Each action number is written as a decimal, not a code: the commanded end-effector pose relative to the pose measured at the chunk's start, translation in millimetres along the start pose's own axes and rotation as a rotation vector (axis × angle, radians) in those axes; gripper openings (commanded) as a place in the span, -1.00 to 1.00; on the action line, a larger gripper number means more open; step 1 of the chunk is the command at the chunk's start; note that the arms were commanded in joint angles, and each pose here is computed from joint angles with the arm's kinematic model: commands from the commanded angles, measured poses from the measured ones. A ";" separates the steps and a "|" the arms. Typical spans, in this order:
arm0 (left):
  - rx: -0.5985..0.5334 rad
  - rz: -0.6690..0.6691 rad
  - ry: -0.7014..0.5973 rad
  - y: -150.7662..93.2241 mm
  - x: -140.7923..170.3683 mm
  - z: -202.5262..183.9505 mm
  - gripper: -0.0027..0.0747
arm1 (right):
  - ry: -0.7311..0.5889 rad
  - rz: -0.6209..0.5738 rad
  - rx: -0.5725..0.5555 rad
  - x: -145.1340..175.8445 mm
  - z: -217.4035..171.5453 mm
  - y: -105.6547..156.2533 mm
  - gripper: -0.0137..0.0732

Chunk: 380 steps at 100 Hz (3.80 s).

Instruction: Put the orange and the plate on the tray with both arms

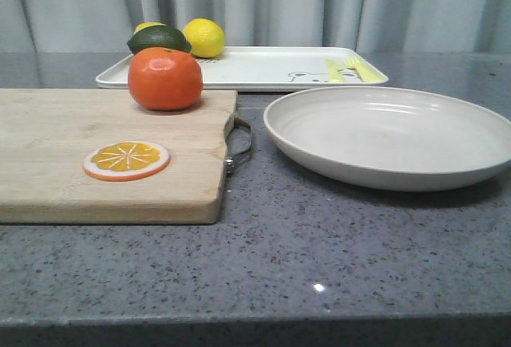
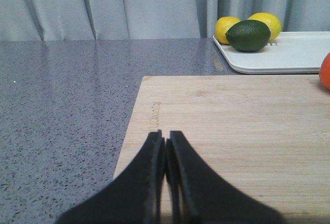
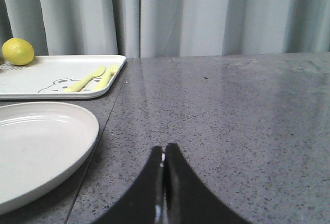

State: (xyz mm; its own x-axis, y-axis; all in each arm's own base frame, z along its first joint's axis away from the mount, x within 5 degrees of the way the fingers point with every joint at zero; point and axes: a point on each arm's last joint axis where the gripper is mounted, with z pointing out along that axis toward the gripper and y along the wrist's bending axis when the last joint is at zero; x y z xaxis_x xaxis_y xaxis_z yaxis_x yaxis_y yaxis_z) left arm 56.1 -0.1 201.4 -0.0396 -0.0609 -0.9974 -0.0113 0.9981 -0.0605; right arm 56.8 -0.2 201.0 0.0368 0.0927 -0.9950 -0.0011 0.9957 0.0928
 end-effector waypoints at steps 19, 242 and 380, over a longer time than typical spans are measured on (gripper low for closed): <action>-0.005 -0.004 -0.085 0.9 -0.7 -1.3 -0.98 | -0.097 -0.012 -0.016 -8.5 -2.0 1.4 -0.82; -0.016 -0.051 -0.005 -4.1 -108.4 58.3 -0.98 | 0.160 0.041 0.016 -91.6 64.1 8.9 -0.82; 0.388 -0.003 0.365 -113.2 -151.4 185.9 0.73 | 0.305 0.038 0.035 -91.2 87.1 8.7 -0.82</action>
State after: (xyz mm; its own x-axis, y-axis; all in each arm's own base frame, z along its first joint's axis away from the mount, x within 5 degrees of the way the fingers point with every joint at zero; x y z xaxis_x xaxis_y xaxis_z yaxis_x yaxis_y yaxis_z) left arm 241.2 -87.3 329.0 -0.4522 0.0290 -0.8915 0.3125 0.9413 -0.1279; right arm 136.3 -0.5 278.6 -0.3532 0.1360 -0.9256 0.0539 0.9907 0.1250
